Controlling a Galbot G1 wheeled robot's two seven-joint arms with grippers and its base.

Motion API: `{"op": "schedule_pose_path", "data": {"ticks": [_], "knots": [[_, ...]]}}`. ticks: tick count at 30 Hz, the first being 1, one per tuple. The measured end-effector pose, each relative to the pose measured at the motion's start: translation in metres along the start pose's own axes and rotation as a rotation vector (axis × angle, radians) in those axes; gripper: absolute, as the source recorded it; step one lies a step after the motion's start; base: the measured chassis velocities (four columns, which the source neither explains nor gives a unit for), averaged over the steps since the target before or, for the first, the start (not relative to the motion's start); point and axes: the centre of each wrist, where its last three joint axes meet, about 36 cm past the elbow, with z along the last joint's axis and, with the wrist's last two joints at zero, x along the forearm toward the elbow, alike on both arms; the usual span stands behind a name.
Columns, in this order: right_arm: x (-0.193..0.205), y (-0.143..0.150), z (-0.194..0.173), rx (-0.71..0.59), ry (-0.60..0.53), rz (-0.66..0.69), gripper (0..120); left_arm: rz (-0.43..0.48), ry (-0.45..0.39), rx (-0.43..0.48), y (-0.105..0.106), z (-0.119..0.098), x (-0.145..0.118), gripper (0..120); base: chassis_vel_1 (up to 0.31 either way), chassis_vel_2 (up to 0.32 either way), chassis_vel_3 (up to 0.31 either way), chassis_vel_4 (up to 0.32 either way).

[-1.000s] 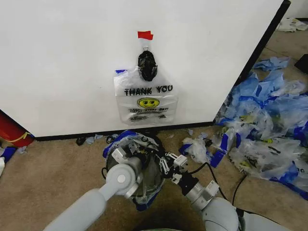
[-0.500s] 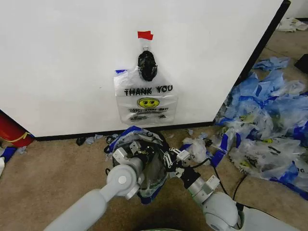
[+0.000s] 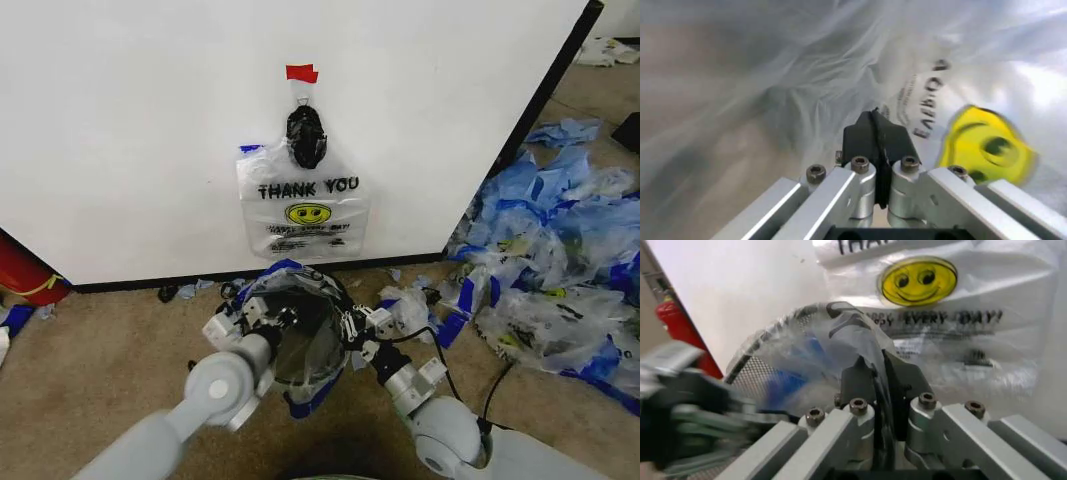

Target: Pick up the garbage bag from the wall and place it over the trash bin.

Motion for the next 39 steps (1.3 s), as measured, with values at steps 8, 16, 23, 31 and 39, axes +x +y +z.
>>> {"op": "schedule_pose_path", "data": {"ticks": [8,16,23,31,39], "knots": [[0.000,0.014,-0.006,-0.102,0.047,0.082,0,0.099,-0.057,-0.058,-0.016,-0.011,0.047,0,0.000,0.000,0.000,0.000],[0.002,0.035,-0.018,-0.292,0.115,0.182,0,0.211,-0.138,-0.176,-0.028,-0.012,0.067,0,0.000,0.000,0.000,0.000],[-0.003,0.049,-0.013,-0.429,0.162,0.234,0,0.211,-0.150,-0.184,-0.027,-0.012,0.066,0,0.000,0.000,0.000,0.000],[-0.011,0.052,0.006,-0.467,0.193,0.270,0,0.205,-0.157,-0.183,-0.023,-0.011,0.063,0,0.000,0.000,0.000,0.000],[-0.013,0.054,0.014,-0.486,0.202,0.275,0,0.198,-0.160,-0.182,-0.020,-0.011,0.059,0,0.000,0.000,0.000,0.000]]}}
